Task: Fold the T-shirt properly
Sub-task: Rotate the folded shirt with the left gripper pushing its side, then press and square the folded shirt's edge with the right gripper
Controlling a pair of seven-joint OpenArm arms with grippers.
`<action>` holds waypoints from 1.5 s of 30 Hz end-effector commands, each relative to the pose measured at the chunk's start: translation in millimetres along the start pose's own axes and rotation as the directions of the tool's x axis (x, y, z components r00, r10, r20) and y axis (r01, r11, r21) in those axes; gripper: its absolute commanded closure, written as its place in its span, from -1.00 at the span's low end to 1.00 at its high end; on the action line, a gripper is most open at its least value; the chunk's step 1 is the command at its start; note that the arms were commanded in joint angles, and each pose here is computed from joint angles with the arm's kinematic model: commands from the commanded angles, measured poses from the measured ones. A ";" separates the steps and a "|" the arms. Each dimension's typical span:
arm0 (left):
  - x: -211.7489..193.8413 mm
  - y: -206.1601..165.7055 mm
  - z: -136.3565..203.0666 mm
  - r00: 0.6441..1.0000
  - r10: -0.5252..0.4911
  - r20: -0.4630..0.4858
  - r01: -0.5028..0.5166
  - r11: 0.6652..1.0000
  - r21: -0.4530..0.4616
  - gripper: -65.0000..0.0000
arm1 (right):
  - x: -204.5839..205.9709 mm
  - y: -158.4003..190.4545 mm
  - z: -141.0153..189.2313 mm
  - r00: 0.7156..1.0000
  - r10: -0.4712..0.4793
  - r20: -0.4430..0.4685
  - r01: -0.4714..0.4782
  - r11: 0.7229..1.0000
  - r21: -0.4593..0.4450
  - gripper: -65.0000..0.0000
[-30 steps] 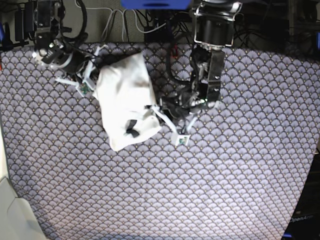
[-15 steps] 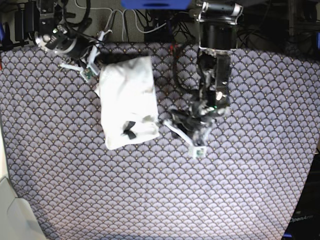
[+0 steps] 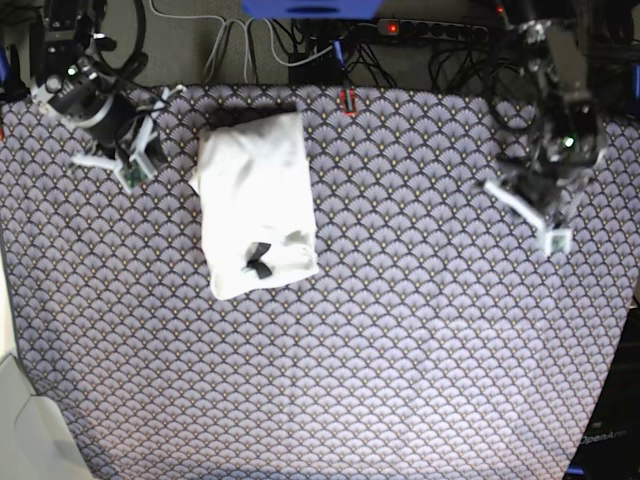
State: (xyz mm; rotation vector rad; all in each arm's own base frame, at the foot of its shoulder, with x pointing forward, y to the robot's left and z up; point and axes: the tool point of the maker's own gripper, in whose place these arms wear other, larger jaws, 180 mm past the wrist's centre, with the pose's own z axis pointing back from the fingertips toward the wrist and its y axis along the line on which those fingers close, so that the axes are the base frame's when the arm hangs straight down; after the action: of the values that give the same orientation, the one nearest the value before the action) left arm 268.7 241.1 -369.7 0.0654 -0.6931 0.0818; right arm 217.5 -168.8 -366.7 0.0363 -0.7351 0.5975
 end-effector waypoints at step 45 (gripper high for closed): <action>-146.6 99.4 101.2 0.963 0.074 -0.260 0.000 0.962 0.274 0.99 | 175.2 47.6 -171.3 0.978 0.045 0.201 -0.115 0.929 0.352 1.00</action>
State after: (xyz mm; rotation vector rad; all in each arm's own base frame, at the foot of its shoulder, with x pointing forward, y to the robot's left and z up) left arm 80.8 318.7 -389.2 0.2803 -0.3924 0.2282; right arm 384.7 -6.5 -413.0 0.4036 -0.7390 0.8069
